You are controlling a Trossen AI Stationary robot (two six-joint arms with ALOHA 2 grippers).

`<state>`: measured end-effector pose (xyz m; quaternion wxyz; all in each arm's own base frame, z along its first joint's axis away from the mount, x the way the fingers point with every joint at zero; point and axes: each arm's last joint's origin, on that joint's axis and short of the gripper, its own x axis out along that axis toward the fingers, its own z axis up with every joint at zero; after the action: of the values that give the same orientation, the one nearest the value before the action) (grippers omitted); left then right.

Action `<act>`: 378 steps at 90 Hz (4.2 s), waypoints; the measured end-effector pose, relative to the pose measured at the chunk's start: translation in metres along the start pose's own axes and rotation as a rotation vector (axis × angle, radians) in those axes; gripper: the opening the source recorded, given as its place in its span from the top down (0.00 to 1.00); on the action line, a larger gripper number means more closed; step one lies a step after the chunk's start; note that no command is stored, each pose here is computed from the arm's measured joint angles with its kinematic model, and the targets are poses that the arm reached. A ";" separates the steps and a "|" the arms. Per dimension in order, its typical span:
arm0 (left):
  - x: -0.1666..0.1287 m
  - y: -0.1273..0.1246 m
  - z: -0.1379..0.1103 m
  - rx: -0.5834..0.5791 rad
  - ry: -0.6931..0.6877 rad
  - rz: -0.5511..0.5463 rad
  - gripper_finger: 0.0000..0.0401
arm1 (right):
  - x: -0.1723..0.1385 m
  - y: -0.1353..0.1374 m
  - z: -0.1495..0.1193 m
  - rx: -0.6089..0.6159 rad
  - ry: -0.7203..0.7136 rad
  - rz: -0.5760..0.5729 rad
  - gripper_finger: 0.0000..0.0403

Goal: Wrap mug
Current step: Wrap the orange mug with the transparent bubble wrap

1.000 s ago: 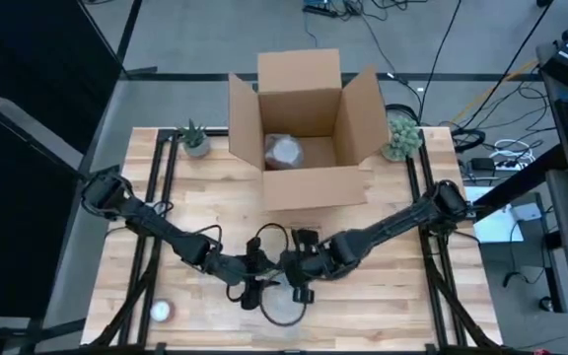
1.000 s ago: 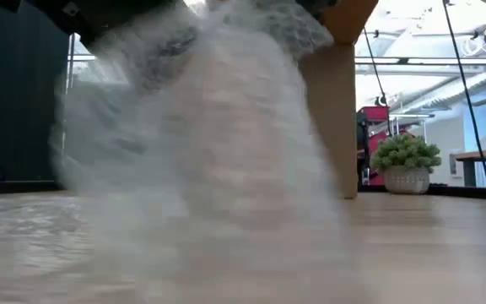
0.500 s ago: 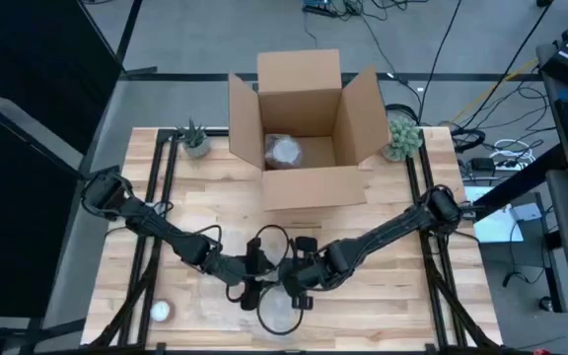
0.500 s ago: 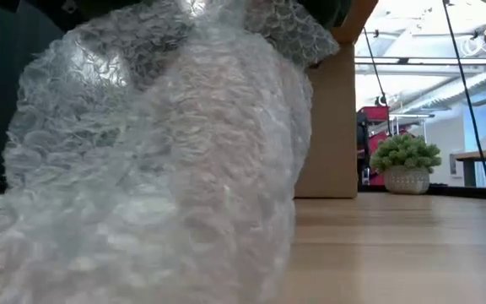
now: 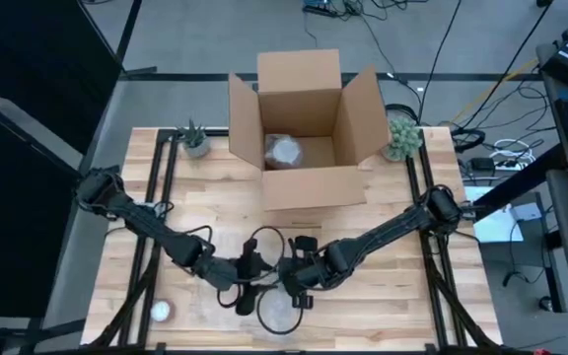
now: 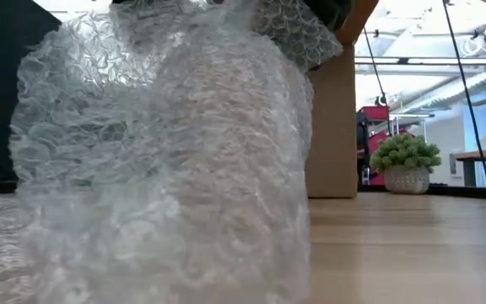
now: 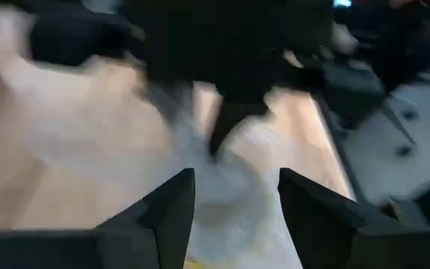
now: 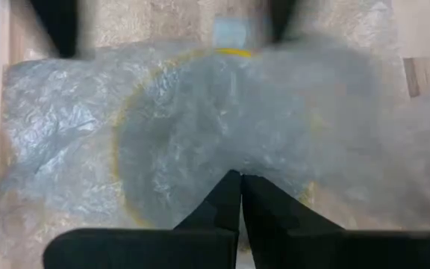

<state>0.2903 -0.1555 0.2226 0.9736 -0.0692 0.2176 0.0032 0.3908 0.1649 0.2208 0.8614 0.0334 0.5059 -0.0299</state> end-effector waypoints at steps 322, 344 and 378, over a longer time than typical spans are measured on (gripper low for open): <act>-0.026 -0.022 -0.061 -0.011 0.490 -0.034 0.55 | 0.016 0.001 -0.005 0.080 -0.130 -0.071 1.00; -0.059 -0.007 -0.066 -0.046 0.698 0.105 0.55 | 0.016 0.001 -0.005 0.078 -0.132 -0.069 1.00; -0.084 -0.001 -0.092 -0.104 0.916 0.242 0.55 | 0.015 0.001 -0.005 0.074 -0.131 -0.069 1.00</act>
<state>0.1755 -0.1667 0.1758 0.7653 -0.0863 0.6305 0.0966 0.3940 0.1657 0.2052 0.8894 0.0459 0.4477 -0.0802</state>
